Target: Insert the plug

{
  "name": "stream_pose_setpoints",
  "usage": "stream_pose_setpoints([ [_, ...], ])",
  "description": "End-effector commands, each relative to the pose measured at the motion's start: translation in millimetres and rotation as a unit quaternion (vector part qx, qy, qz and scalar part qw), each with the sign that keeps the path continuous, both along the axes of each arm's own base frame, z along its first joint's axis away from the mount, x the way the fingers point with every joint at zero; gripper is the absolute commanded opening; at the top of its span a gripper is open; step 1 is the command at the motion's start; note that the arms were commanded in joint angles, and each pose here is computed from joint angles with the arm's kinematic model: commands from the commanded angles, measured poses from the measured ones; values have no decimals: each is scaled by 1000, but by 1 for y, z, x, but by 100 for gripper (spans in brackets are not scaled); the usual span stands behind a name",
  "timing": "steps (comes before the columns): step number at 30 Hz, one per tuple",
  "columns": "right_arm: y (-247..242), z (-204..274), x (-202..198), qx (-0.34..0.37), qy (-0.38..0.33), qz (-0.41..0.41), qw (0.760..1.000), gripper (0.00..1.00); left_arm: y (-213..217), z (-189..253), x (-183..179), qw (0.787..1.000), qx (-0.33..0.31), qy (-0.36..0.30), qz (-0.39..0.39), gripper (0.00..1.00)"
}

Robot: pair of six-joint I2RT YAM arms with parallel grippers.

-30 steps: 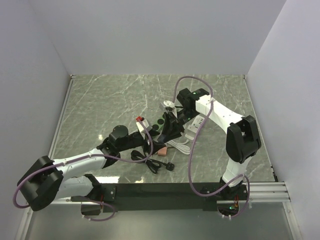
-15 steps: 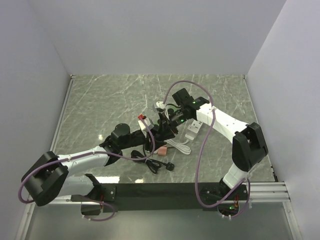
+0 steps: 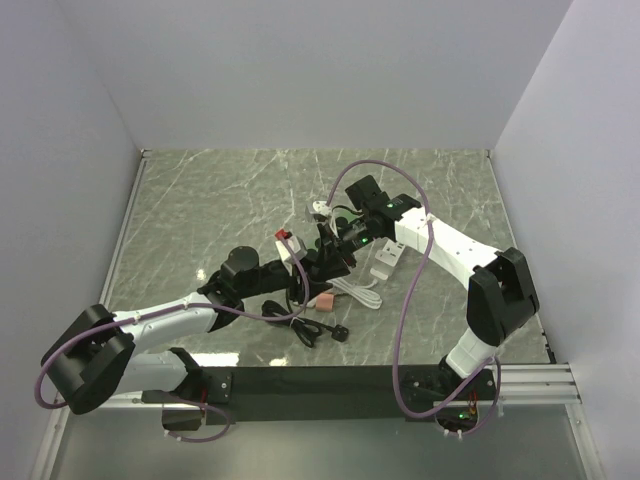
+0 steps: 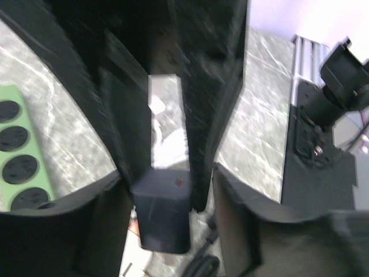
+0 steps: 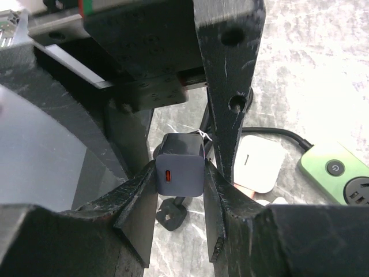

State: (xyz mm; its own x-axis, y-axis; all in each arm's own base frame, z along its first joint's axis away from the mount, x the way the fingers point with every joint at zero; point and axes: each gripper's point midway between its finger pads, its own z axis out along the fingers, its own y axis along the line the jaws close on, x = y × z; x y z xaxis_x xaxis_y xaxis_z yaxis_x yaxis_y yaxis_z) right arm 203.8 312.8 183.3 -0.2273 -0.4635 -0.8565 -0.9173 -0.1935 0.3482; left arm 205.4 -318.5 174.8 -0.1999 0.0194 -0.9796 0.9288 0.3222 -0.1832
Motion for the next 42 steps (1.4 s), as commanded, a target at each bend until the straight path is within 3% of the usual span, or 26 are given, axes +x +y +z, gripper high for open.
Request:
stream_pose_setpoints([
  [1, 2, 24, 13, 35, -55, -12, 998, 0, -4, -1, -25, 998, 15, 2, -66, 60],
  [5, 0, 24, 14, 36, -51, -8, 998, 0, -1, -1, -39, 996, 11, 3, -93, 69],
  [11, -3, 25, 9, 40, -55, 1, 998, 0, -1, -1, -39, 995, 13, 1, -96, 67],
  [15, -5, 25, 6, 43, -58, 4, 997, 0, -2, -3, -37, 995, 16, 0, -94, 57],
  [20, -7, 27, 2, 47, -60, 12, 997, 0, -5, -6, -39, 994, 20, 4, -105, 33],
  [21, -8, 26, 1, 46, -57, 14, 997, 0, -5, -5, -38, 994, 19, 3, -106, 27],
  [22, -8, 25, 1, 46, -57, 15, 997, 0, -6, -4, -38, 994, 17, 3, -104, 1],
  [25, -6, 25, 3, 43, -51, 8, 998, 1, -5, -4, -34, 996, 10, -3, -92, 0],
  [27, -4, 27, 6, 47, -54, 2, 997, 10, -2, -7, -21, 999, 11, -10, -52, 0],
  [30, 2, 36, 18, 43, -34, -55, 997, 8, 4, -11, -3, 1000, 19, -15, 4, 0],
  [31, -1, 31, 25, 28, -41, -90, 995, 10, 5, -11, 1, 1000, 20, -19, 11, 0],
  [32, -1, 34, 30, 29, -45, -112, 992, 24, 6, -12, 3, 999, 19, -22, 17, 0],
  [34, -1, 40, 45, 30, -49, -168, 984, 28, 5, -6, 7, 999, 11, -35, 24, 0],
  [37, -4, 47, 48, 33, -35, -192, 980, 45, 5, -4, 14, 998, 13, -49, 35, 0],
  [39, -3, 51, 51, 36, -29, -206, 977, 87, 3, -6, 19, 998, 22, -52, 40, 0],
  [42, -2, 50, 51, 36, -19, -208, 977, 87, 0, -6, 23, 997, 22, -58, 42, 0],
])
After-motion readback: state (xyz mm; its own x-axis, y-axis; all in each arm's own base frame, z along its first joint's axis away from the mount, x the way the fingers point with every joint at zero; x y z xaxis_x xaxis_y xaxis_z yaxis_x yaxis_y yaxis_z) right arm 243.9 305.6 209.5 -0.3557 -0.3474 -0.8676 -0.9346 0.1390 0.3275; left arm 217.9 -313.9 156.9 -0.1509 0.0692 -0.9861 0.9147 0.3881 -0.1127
